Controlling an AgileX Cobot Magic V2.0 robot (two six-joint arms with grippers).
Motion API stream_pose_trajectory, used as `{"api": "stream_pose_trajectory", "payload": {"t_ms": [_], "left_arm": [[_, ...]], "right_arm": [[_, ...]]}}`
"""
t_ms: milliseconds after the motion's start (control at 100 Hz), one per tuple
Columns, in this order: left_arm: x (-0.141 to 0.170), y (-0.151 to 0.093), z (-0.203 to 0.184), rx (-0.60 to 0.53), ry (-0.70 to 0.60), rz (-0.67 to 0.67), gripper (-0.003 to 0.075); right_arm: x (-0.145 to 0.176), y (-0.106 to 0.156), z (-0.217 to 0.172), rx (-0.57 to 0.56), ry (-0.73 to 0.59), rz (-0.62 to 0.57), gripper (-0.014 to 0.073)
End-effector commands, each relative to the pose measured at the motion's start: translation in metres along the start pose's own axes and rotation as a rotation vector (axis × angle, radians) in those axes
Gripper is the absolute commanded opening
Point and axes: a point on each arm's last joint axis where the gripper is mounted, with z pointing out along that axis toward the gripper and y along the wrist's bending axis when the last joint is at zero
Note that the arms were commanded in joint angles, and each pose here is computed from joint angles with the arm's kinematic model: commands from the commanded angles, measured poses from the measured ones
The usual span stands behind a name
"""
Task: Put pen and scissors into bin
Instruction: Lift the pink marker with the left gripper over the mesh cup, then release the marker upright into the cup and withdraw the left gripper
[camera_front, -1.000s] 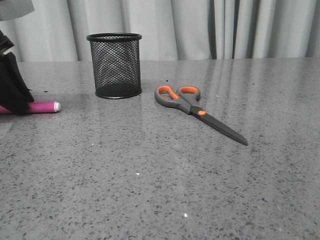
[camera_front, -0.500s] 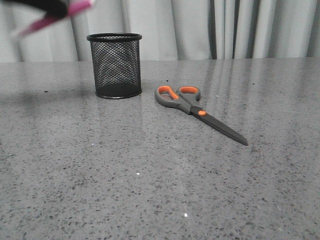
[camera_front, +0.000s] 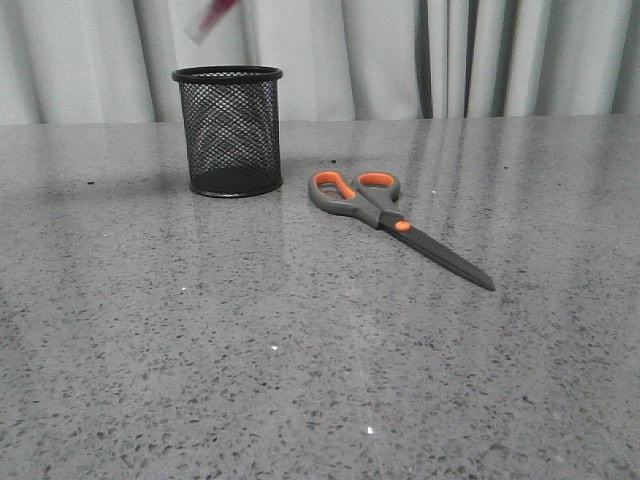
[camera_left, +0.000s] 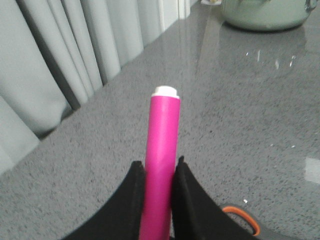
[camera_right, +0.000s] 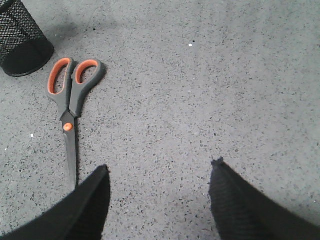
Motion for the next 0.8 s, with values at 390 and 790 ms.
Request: {"api": "stream_pose_trajectory", "payload": {"t_ms": [390, 790], "left_arm": [[0.002, 0.006, 0.016, 0.008, -0.072, -0.097, -0.0005], [-0.024, 0.011, -0.004, 0.043, -0.146, -0.056, 0.0409]], "right_arm": [[-0.015, 0.001, -0.004, 0.004, -0.085, -0.011, 0.0393], [-0.015, 0.001, -0.004, 0.004, -0.085, -0.011, 0.0393]]}}
